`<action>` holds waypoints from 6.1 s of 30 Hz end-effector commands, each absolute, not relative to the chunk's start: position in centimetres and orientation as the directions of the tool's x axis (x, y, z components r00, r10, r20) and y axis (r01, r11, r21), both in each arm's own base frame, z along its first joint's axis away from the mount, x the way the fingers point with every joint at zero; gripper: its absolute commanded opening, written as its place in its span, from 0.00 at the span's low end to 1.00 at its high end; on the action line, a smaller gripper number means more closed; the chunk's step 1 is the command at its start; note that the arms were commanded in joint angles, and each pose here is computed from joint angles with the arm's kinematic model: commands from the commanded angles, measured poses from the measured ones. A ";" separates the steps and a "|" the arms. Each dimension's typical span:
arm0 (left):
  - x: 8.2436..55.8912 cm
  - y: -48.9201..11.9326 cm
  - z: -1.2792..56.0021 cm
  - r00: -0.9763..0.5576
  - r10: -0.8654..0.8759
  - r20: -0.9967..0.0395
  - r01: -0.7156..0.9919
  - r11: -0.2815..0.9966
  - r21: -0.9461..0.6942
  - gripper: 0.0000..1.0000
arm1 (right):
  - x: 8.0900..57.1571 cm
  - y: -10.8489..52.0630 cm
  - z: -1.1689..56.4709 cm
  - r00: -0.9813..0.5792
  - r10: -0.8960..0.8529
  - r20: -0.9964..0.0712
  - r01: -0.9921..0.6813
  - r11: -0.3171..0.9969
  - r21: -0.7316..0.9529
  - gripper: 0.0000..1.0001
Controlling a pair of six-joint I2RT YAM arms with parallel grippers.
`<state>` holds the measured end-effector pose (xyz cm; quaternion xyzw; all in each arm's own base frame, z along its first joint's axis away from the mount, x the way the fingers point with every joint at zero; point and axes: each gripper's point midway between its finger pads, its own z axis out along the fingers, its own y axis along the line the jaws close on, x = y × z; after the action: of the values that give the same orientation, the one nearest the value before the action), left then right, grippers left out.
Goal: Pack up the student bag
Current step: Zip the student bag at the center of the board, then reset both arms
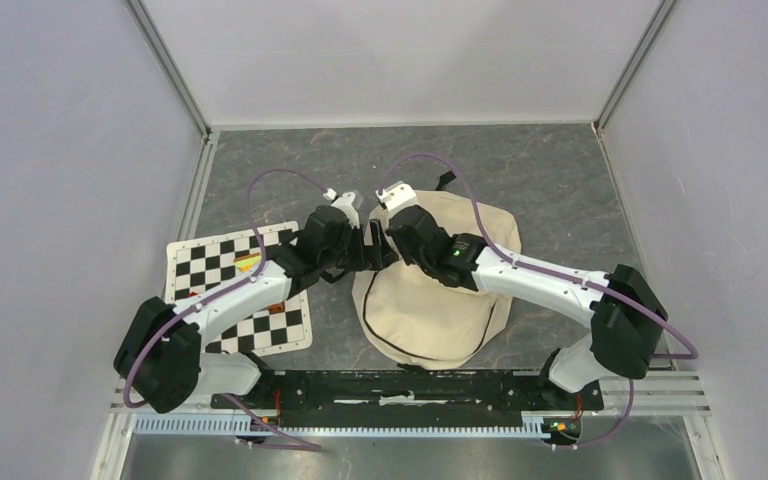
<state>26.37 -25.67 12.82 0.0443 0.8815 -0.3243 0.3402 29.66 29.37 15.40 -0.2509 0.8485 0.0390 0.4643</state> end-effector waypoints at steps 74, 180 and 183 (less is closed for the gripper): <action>30.9 -29.7 13.9 -0.771 -0.213 -0.600 0.250 0.766 -0.593 0.61 | 26.0 24.0 16.0 -0.423 -0.180 -0.888 -0.373 0.928 -0.010 0.00; 21.8 0.0 26.7 -0.199 -0.211 -0.957 -0.144 0.972 -0.185 1.00 | 26.1 0.3 23.7 -0.032 -0.009 -0.999 0.092 0.996 -0.012 0.98; 21.4 0.1 26.9 -0.180 -0.211 -0.961 -0.142 0.972 -0.187 1.00 | 26.0 0.1 23.6 -0.034 -0.033 -0.999 0.099 0.994 -0.036 0.98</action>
<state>21.79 -0.93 27.26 -0.1222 0.7690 -0.0601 0.6246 25.68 0.78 21.11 0.0197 0.7514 -0.0295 0.6589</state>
